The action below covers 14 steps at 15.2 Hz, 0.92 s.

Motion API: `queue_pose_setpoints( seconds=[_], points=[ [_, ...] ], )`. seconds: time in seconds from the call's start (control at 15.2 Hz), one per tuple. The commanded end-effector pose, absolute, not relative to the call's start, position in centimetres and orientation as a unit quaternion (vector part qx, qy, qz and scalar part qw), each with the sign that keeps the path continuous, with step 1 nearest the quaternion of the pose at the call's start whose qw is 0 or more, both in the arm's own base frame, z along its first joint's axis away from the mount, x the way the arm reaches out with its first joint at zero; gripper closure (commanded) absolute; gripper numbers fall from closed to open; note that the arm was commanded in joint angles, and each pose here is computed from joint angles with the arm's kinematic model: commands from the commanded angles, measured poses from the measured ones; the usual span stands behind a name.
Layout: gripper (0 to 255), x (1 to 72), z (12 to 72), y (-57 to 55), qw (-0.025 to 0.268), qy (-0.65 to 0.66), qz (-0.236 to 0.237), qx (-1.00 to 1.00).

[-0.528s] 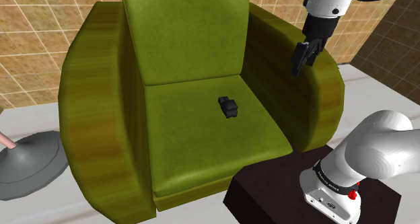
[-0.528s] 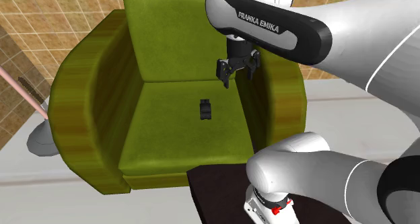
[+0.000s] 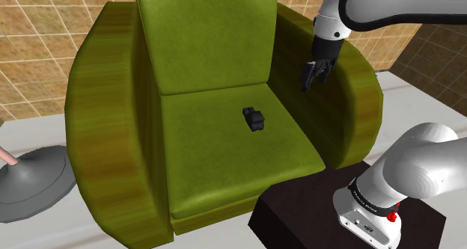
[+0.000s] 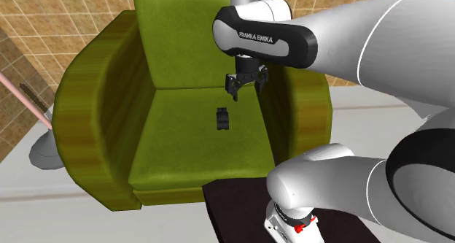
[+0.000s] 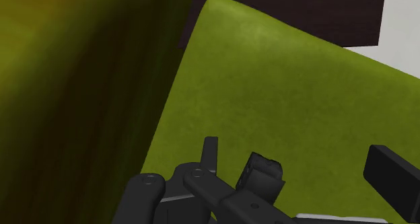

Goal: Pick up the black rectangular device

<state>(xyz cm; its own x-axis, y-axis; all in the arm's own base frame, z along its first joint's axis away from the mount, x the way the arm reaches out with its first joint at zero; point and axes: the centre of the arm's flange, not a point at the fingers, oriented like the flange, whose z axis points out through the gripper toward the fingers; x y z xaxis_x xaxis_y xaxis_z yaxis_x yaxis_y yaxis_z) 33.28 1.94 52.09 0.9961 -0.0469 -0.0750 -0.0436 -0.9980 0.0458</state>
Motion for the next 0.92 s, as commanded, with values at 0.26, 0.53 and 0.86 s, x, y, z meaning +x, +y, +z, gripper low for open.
queue_pose_setpoints(
  seconds=[0.26,0.53,0.86],
  points=[
    [0,38.4,45.8,2.4,0.02,-0.041,-0.032,0.998],
    [0,41.7,41.8,2.6,0.019,-0.053,-0.029,0.998],
    [0,45.9,36.9,2.8,0.017,-0.068,-0.025,0.997]
  ],
)
